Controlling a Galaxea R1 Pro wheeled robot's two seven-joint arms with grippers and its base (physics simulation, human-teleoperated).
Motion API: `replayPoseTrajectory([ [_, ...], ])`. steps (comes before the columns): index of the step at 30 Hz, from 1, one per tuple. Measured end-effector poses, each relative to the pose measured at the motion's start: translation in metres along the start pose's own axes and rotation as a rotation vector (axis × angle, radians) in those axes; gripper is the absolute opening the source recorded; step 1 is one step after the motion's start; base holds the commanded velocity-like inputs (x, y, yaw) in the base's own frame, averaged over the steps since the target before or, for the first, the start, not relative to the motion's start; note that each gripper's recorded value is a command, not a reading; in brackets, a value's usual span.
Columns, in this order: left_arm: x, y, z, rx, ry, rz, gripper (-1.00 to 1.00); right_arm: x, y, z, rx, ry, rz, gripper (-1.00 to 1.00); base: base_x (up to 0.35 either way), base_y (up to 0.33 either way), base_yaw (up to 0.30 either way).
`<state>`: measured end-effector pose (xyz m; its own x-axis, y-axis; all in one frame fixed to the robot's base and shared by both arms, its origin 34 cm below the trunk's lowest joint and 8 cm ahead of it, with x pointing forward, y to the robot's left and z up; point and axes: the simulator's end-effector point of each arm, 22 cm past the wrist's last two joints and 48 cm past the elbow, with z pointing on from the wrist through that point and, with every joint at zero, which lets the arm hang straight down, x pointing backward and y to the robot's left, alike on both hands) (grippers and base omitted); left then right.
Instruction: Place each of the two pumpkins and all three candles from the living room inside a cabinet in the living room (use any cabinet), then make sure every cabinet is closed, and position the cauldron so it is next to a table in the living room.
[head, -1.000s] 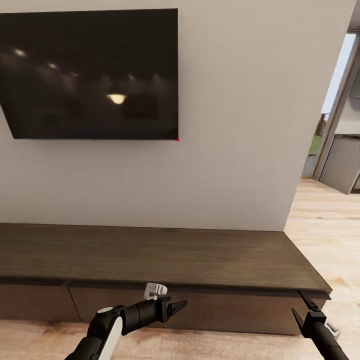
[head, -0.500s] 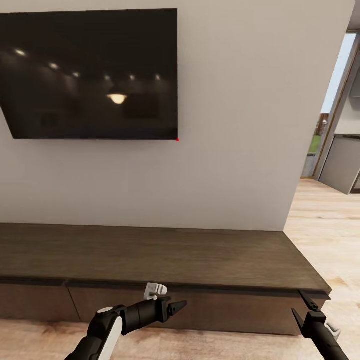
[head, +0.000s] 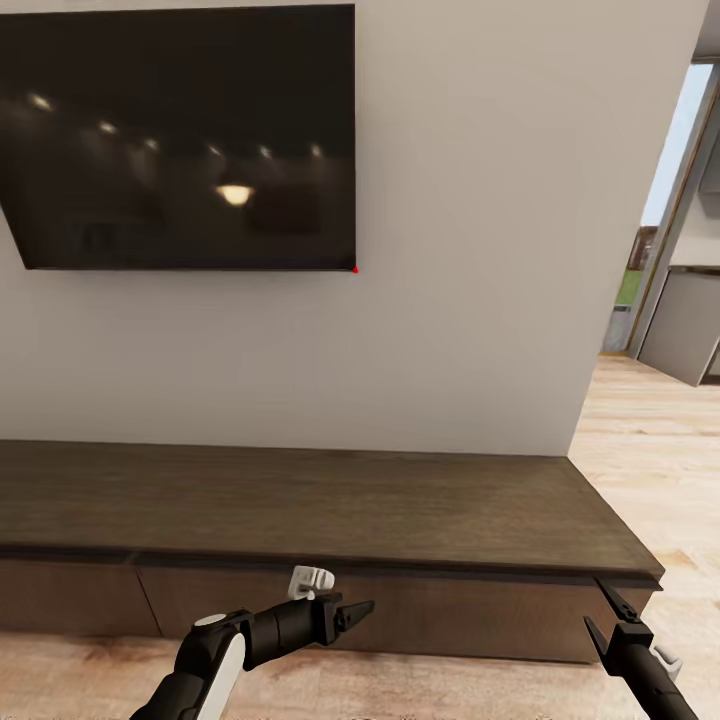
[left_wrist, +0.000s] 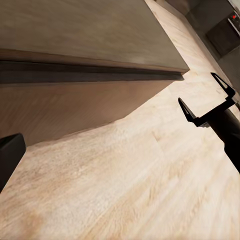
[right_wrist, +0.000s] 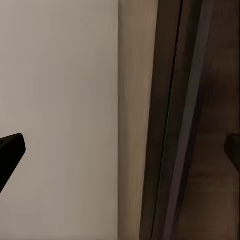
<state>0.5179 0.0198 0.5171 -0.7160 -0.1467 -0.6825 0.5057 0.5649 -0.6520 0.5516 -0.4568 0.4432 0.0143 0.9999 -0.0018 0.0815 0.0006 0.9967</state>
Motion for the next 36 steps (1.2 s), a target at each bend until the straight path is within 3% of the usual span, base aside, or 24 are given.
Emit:
replayPoseTrajectory([
  [15, 0.020, 0.014, 0.006, -0.003, 0.011, -0.016, 1.00, 0.000, -0.026, -0.004, 0.020, 0.000, 0.000, 1.00, 0.000, 0.000, 0.000],
  [24, 0.021, 0.014, 0.006, -0.003, 0.011, -0.016, 1.00, 0.000, -0.026, -0.004, 0.020, 0.000, 0.000, 1.00, 0.000, 0.000, 0.000],
  [31, 0.021, 0.011, 0.006, 0.013, 0.011, -0.016, 1.00, 0.001, -0.020, -0.006, 0.007, 0.047, 0.058, 1.00, 0.000, 0.000, 0.000],
  [36, 0.024, 0.009, 0.007, 0.032, 0.015, -0.022, 1.00, 0.002, -0.023, -0.006, 0.014, 0.057, 0.070, 1.00, 0.000, 0.000, 0.000],
])
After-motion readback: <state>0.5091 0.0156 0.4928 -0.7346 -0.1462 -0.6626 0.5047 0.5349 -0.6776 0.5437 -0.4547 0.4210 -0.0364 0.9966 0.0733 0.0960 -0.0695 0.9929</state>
